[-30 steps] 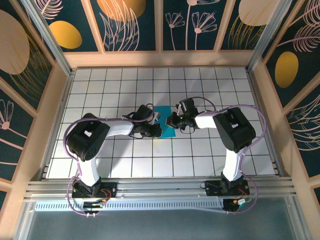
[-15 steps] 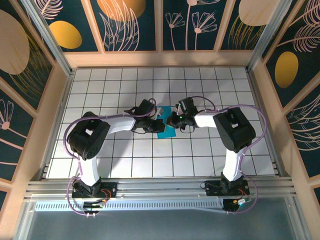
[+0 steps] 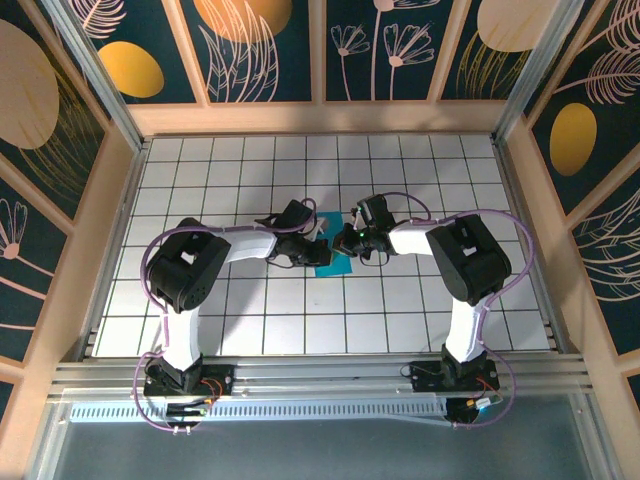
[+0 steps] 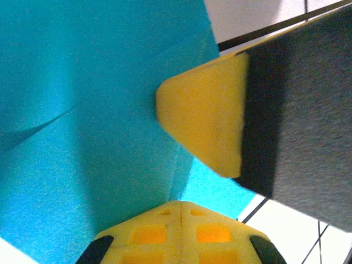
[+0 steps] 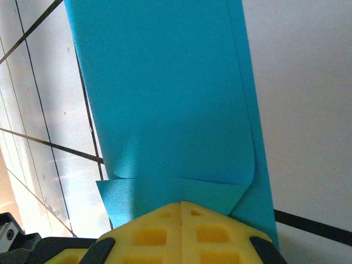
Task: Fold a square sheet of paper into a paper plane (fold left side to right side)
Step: Fold the triangle a second time at the center of the table.
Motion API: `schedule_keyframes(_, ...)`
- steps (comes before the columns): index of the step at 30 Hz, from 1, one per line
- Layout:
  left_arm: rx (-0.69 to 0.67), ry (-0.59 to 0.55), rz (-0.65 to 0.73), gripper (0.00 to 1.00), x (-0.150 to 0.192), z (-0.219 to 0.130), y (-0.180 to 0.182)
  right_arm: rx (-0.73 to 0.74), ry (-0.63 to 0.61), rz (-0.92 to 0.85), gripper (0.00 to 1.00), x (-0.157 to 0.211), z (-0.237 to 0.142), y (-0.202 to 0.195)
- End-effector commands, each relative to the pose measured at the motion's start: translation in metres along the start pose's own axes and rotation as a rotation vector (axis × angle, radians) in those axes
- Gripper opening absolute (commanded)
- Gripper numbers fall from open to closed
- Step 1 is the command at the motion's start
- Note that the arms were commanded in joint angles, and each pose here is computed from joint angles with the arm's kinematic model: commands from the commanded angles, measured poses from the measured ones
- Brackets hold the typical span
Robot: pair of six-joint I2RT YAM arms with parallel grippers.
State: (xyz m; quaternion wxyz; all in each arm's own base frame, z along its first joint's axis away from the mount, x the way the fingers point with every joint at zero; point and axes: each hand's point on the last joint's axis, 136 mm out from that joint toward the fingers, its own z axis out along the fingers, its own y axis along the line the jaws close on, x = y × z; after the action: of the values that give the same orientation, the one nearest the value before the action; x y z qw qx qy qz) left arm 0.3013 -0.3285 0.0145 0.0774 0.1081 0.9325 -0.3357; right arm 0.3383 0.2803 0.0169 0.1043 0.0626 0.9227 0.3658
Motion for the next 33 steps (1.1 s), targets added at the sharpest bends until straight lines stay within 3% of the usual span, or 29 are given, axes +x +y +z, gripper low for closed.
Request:
schedule_keyframes(1,-0.038,0.041,-0.014,0.0,0.018,0.001,0.015,0.195,0.053,0.076,0.0,0.02,0.01,-0.056)
schedule_keyframes(33,-0.121,0.163,0.019,0.0,0.09,-0.017,0.052,0.225,0.061,0.079,0.0,0.021,0.008,-0.064)
